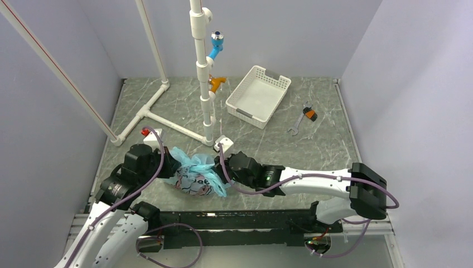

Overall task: Take the fake fruits out of the plastic bag
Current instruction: Untie the plastic bag at the center of the board.

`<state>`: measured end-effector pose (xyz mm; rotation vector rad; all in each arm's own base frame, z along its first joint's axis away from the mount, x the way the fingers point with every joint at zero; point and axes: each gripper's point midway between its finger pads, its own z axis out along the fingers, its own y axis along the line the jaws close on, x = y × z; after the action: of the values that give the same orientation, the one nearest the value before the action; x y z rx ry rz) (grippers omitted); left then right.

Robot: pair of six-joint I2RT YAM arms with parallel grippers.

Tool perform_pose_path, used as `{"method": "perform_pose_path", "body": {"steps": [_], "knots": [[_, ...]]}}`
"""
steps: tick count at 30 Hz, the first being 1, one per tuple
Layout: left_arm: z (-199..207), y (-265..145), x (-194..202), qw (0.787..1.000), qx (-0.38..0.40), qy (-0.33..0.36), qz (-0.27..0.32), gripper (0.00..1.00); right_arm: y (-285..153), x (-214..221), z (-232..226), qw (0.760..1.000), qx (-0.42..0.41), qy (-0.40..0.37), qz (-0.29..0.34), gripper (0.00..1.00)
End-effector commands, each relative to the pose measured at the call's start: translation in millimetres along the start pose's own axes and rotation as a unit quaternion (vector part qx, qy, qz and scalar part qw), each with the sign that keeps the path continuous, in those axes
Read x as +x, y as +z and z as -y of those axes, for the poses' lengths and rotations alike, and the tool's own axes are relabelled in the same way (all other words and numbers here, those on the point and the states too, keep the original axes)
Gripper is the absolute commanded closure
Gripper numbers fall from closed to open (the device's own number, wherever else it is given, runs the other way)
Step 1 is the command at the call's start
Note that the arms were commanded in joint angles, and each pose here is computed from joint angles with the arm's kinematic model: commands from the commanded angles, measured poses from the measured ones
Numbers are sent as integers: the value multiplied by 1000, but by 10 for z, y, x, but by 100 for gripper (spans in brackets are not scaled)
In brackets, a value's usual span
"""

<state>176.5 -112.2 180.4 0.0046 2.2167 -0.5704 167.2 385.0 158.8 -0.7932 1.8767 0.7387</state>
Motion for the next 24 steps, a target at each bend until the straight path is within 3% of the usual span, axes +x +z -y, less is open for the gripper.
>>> {"method": "perform_pose_path", "body": {"steps": [1, 4, 7, 13, 17, 21, 24], "knots": [[-78, -50, -110, 999, -25, -2, 27, 100, -210, -37, 359, 997, 81, 13, 8, 99], [-77, -57, -107, 999, -24, -5, 29, 100, -393, 46, 689, 989, 133, 57, 14, 99], [-77, -46, -111, 999, -24, -2, 29, 100, -460, 122, 875, 988, 124, 92, 6, 98], [-44, -19, -104, 1000, -14, 5, 24, 100, -393, 26, 660, 996, 61, 68, -6, 90], [-26, 1, -79, 1000, -11, 6, 15, 100, -382, -181, 552, 999, 35, 38, 4, 75], [-4, 7, -63, 1000, -7, 9, 12, 100, -404, -428, 438, 1000, 12, 10, 9, 46], [-4, 7, -57, 1000, -7, 8, 12, 100, -392, -582, 231, 999, -14, -32, 6, 32]]}}
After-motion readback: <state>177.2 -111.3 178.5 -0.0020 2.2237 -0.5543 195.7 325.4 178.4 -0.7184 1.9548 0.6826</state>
